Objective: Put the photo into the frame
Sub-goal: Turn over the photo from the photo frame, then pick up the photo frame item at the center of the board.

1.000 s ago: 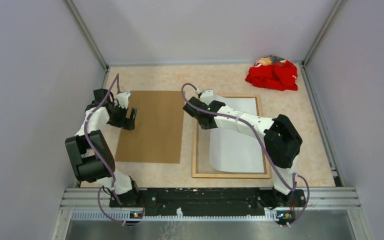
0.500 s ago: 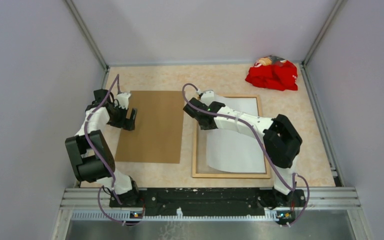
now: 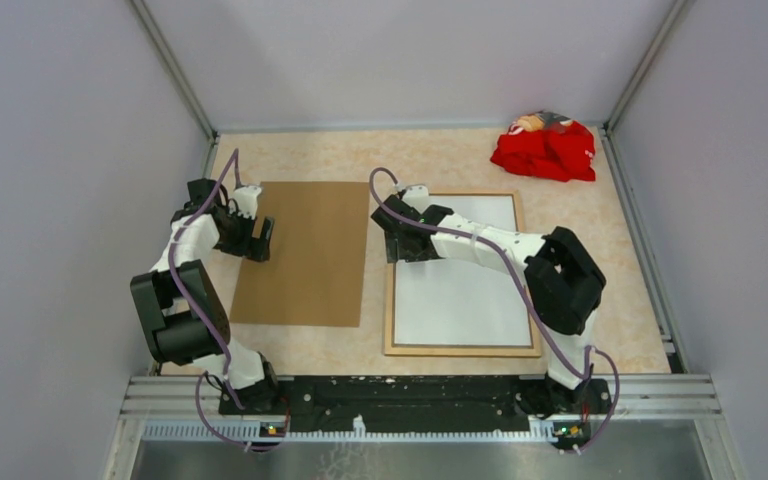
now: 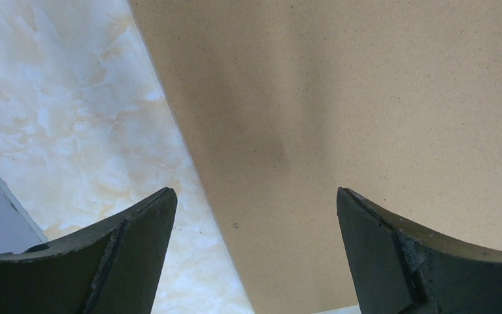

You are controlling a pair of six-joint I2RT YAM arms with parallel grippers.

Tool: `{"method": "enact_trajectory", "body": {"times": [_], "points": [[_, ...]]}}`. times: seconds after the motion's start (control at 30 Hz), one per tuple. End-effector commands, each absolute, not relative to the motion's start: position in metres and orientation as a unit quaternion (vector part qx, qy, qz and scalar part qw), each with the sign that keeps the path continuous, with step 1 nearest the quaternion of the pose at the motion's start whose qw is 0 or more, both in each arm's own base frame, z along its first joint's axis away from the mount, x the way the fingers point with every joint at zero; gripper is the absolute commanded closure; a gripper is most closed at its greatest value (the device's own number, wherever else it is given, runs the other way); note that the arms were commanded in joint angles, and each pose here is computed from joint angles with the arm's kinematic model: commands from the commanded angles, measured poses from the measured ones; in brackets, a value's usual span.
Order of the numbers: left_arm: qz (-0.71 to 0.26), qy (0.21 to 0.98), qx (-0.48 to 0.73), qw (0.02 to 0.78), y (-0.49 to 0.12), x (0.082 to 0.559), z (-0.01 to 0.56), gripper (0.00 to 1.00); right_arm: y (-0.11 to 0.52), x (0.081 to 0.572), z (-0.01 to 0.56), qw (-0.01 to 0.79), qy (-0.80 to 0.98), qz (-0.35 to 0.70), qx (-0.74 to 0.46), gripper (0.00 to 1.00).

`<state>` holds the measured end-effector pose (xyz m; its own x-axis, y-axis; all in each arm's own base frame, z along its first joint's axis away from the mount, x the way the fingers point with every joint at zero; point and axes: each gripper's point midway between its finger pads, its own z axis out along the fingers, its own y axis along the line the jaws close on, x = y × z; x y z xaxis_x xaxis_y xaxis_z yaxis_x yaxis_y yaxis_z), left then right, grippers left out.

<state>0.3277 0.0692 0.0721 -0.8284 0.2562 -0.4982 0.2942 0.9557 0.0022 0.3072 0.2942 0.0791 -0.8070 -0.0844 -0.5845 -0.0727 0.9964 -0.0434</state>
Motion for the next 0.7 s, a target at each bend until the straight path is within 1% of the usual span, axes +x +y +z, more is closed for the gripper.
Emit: {"method": "enact_trajectory", "body": {"times": [0.0,0.17,0.37,0.5,0.67], "points": [[-0.034,0.951,0.152,0.267,0.070,0.329,0.078,0.02,0.304,0.314,0.102,0.322,0.945,0.049,-0.032,0.20],[-0.029,0.952,0.147,0.266,0.073,0.332,0.080,0.02,0.320,0.314,0.117,0.323,0.941,0.094,-0.030,0.19],[-0.002,0.954,0.118,0.276,0.104,0.346,0.094,0.02,0.378,0.306,0.145,0.328,0.923,0.198,-0.044,0.18],[0.030,0.957,0.065,0.280,0.143,0.358,0.100,0.03,0.415,0.301,0.131,0.299,0.927,0.221,-0.052,0.17],[0.089,0.957,0.022,0.277,0.179,0.362,0.083,0.07,0.439,0.308,0.106,0.285,0.931,0.224,-0.042,0.17]]}}
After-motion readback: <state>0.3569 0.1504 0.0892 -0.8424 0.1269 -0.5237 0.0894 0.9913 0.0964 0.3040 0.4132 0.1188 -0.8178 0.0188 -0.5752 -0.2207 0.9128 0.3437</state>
